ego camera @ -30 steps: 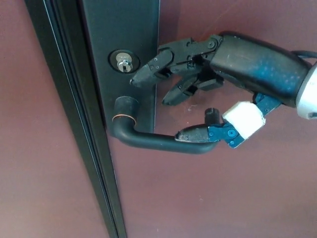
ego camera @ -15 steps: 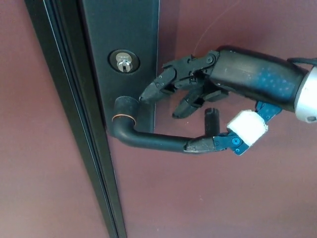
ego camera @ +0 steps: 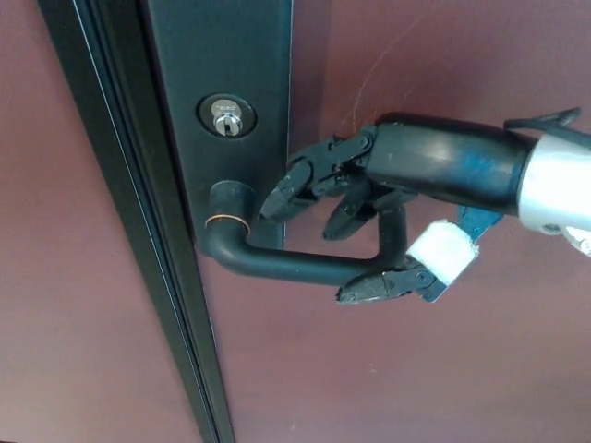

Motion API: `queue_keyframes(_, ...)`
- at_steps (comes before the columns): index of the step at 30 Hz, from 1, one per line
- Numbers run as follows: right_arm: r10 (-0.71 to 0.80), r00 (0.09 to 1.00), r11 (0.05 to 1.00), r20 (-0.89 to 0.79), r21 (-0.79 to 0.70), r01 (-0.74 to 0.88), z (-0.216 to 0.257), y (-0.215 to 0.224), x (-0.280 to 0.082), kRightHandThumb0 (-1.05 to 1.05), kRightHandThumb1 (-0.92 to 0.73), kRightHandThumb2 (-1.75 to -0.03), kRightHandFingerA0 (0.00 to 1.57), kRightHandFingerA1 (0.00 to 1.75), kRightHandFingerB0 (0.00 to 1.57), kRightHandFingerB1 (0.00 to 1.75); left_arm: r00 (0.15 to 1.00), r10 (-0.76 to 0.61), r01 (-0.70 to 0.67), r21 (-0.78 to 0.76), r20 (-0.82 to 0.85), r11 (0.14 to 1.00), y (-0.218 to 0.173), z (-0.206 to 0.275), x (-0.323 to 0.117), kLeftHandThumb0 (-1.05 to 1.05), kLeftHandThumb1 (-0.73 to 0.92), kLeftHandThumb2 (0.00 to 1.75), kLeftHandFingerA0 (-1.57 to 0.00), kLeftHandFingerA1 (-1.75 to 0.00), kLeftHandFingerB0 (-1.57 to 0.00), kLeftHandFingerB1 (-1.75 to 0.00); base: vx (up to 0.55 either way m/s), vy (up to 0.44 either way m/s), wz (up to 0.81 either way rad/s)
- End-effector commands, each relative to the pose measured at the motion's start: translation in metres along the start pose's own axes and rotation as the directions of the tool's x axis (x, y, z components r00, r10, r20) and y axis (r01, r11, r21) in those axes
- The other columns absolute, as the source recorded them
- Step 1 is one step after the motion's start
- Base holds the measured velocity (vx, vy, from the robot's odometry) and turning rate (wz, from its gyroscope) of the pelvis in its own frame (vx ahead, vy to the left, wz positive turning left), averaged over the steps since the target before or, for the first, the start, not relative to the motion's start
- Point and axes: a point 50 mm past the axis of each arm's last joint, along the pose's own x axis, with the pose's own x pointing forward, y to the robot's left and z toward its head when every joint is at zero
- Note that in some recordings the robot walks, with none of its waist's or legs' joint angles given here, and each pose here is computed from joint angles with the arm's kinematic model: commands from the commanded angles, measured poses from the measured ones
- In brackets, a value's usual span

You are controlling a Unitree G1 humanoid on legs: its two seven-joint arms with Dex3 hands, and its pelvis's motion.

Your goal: The robot walks towards the door handle and put its right hand on it and twist the handle

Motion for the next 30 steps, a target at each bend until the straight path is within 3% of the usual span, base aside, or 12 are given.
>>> queue_keyframes(1, 0.031, 0.998, 0.999, -0.046, -0.024, -0.032, 0.0, 0.005, 0.005, -0.61, -0.47, -0.8, 0.5, 0.53, 0.34, 0.46, 1.0, -0.009, 0.009, 0.011, -0.013, 1.0, 0.002, -0.002, -0.001, -0.26, 0.57, 0.57, -0.76, -0.53, -0.6, -0.45, 0.0, 0.0, 0.0)
queue_keyframes(5, 0.056, 0.997, 0.997, -0.06, -0.055, -0.06, 0.002, 0.008, 0.011, -0.61, -0.47, -0.8, 0.48, 0.53, 0.34, 0.46, 1.0, -0.005, 0.006, 0.022, -0.011, 1.0, 0.003, -0.002, -0.001, -0.26, 0.57, 0.57, -0.76, -0.53, -0.6, -0.45, 0.0, 0.0, 0.0)
queue_keyframes(6, 0.062, 0.996, 0.996, -0.063, -0.06, -0.066, 0.003, 0.009, 0.012, -0.56, -0.57, -0.58, 0.54, 0.42, 0.4, 0.35, 1.0, -0.005, 0.005, 0.025, -0.011, 1.0, 0.003, -0.002, -0.001, -0.26, 0.57, 0.57, -0.76, -0.53, -0.6, -0.45, 0.0, 0.0, 0.0)
queue_keyframes(30, 0.157, 0.982, 0.98, -0.105, -0.104, -0.167, 0.006, 0.031, 0.029, -0.57, -0.57, -0.58, 0.53, 0.42, 0.38, 0.35, 1.0, -0.014, 0.014, 0.015, -0.013, 1.0, 0.004, -0.003, -0.001, -0.25, 0.57, 0.57, -0.76, -0.53, -0.6, -0.45, 0.0, 0.0, 0.0)
